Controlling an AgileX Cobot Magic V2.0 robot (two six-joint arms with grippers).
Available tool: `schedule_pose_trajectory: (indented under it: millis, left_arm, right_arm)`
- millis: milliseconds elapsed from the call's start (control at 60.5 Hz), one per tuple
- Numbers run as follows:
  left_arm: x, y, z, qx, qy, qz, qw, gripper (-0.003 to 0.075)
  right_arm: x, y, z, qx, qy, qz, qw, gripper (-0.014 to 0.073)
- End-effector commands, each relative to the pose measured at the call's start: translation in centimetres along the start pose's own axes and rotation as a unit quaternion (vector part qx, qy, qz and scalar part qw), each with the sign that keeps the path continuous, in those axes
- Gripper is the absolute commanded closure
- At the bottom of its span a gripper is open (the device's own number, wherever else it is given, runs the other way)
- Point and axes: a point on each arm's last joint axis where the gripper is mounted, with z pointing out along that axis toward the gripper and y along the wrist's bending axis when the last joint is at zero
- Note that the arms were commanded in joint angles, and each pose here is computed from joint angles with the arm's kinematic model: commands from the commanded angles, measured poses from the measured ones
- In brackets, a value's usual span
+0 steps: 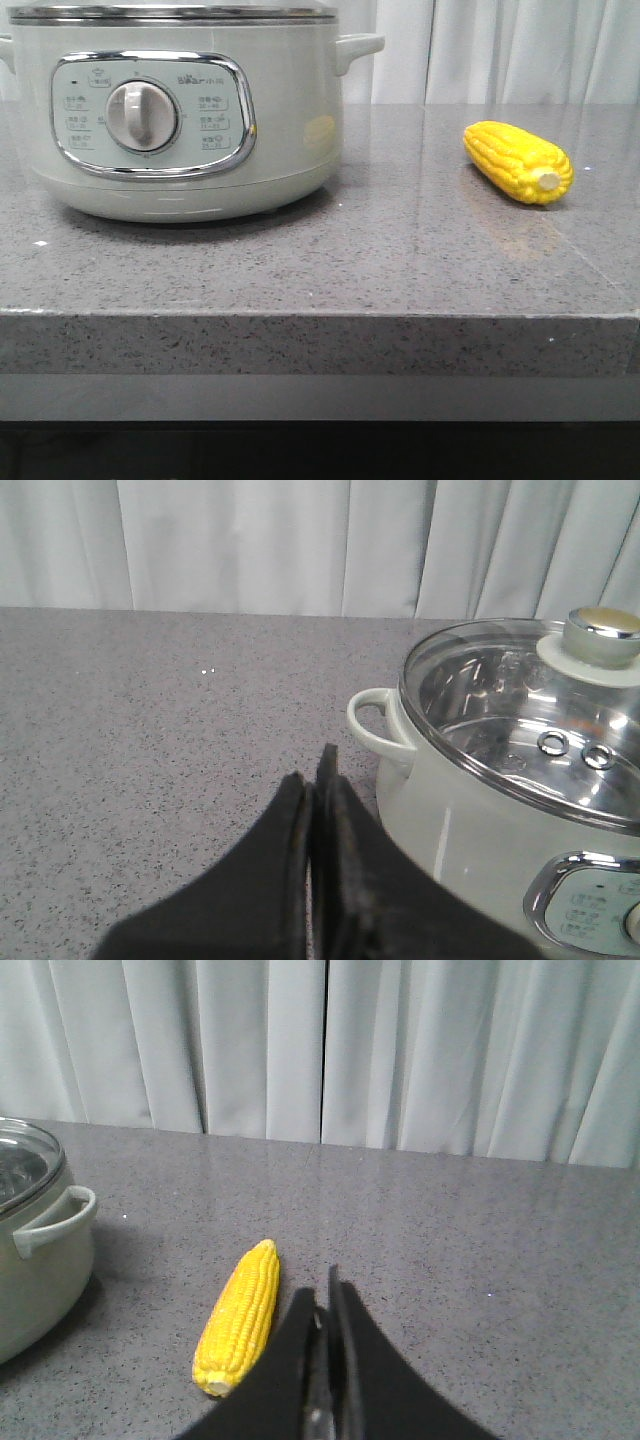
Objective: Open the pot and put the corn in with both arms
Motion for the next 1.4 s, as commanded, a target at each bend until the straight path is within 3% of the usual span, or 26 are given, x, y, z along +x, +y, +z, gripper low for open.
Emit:
schedule_pose_trajectory:
  millis: [0, 50, 83, 182, 264, 446, 611, 677, 941, 1007, 1173, 1387]
  left_arm:
    - [-1.8, 0.0, -0.3, -0.002, -0.051, -0.010, 0.999, 0.0633]
    - [-1.8, 0.0, -0.3, -0.002, -0.051, -0.010, 0.999, 0.0512]
    - [-1.8, 0.0, -0.3, -0.002, -0.051, -0.010, 0.999, 0.0401]
    - [-1.8, 0.0, -0.3, -0.002, -0.050, -0.010, 0.999, 0.0143]
    - [-1.9, 0.1, -0.3, -0.002, -0.054, -0.011, 0.998, 0.0054]
    - [-2.6, -0.1, 0.4, 0.014, -0.075, -0.058, 0.995, 0.0079]
    - [-5.2, -0.4, 2.8, 0.032, -0.021, -0.062, 0.997, 0.0105]
    - [-6.7, -0.8, 4.1, 0.048, -0.009, -0.033, 0.998, 0.0118]
    - [-12.2, -5.3, 9.9, 0.147, -0.007, 0.029, 0.989, 0.0251]
    - [-12.9, -6.7, 11.5, 0.172, 0.022, 0.037, 0.984, 0.0273]
    - [-13.9, -9.2, 15.2, 0.216, 0.118, 0.049, 0.968, 0.0258]
    - [-14.2, -11.1, 19.5, 0.248, 0.199, 0.052, 0.947, 0.0122]
  right_arm:
    - [-1.7, -0.1, -0.1, 0.008, -0.043, -0.007, 0.999, 0.0487]
    - [-1.7, -0.1, -0.1, 0.008, -0.043, -0.007, 0.999, 0.0375]
    - [-1.7, -0.1, -0.1, 0.008, -0.043, -0.007, 0.999, 0.0256]
    - [-1.6, -0.1, -0.1, 0.008, -0.043, -0.007, 0.999, 0.0079]
    - [-1.6, -0.1, -0.1, 0.008, -0.043, -0.007, 0.999, 0.0022]
    - [-1.6, -0.1, -0.1, 0.008, -0.041, -0.007, 0.999, 0.0024]
    - [-1.6, -0.1, -0.1, 0.008, -0.040, -0.007, 0.999, 0.0024]
    - [-1.6, -0.1, -0.1, 0.008, -0.040, -0.007, 0.999, 0.0024]
    - [-1.3, -0.1, -0.1, 0.007, -0.025, -0.007, 1.000, 0.0024]
    - [-1.3, -0.1, -0.1, 0.007, -0.025, -0.007, 1.000, 0.0024]
    - [-1.3, -0.1, -0.1, 0.007, -0.026, -0.007, 1.000, 0.0024]
    - [-1.3, -0.1, -0.1, 0.007, -0.026, -0.007, 1.000, 0.0024]
